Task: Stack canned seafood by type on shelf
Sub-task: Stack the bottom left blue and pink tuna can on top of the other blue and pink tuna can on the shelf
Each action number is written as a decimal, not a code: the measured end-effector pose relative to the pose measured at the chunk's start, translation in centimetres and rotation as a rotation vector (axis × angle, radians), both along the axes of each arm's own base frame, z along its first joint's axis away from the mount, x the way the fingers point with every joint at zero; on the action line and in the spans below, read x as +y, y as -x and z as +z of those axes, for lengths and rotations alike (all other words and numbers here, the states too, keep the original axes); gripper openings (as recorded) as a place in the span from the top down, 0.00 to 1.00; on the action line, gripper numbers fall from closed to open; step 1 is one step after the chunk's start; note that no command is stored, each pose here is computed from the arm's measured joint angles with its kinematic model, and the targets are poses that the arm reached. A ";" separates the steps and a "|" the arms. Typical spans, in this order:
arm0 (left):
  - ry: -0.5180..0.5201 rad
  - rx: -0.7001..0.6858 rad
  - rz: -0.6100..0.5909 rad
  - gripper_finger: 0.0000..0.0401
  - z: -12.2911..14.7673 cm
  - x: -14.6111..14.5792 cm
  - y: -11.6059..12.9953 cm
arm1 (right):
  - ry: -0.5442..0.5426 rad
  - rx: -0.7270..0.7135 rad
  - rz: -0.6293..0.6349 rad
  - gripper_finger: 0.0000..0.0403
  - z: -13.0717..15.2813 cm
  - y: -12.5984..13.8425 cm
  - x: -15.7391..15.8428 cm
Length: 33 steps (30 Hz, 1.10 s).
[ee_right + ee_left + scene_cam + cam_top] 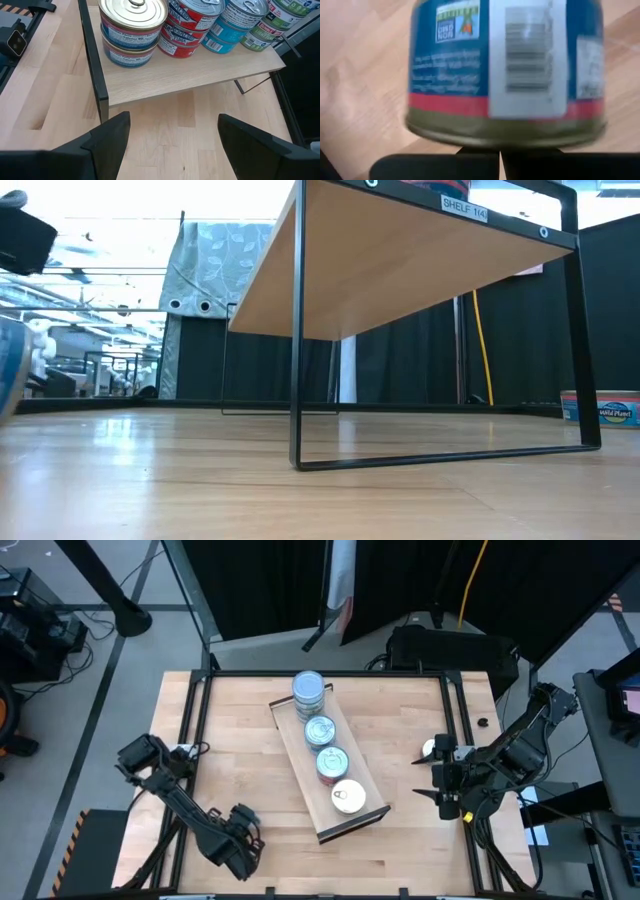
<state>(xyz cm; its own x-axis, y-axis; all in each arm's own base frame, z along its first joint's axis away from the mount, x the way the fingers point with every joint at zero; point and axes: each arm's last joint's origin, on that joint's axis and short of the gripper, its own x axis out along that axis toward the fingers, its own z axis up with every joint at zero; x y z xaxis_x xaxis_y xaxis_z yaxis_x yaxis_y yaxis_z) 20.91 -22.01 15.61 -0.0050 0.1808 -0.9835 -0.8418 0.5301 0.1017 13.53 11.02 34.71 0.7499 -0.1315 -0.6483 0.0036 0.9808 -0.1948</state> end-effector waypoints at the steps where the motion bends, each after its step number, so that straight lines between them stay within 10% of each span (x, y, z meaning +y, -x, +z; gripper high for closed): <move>1: 0.000 -0.003 0.003 1.00 0.0 -0.1 0.1 | 0.000 0.000 0.000 0.27 0.0 0.0 0.0; 9: 0.069 -0.069 -0.050 1.00 1.0 -1.7 0.0 | -0.004 0.003 0.002 0.27 0.0 0.0 0.0; 17: 0.136 -0.347 -0.353 0.91 8.6 -2.9 -2.7 | -0.007 0.006 0.007 0.27 0.0 0.0 0.0; 27: -0.109 -0.041 -0.591 0.40 13.0 1.7 -2.5 | -0.029 0.008 0.015 0.27 0.0 0.0 0.1; 33: -0.021 0.073 -0.677 0.09 12.0 2.4 -2.7 | -0.044 0.020 0.026 0.27 0.0 0.0 0.2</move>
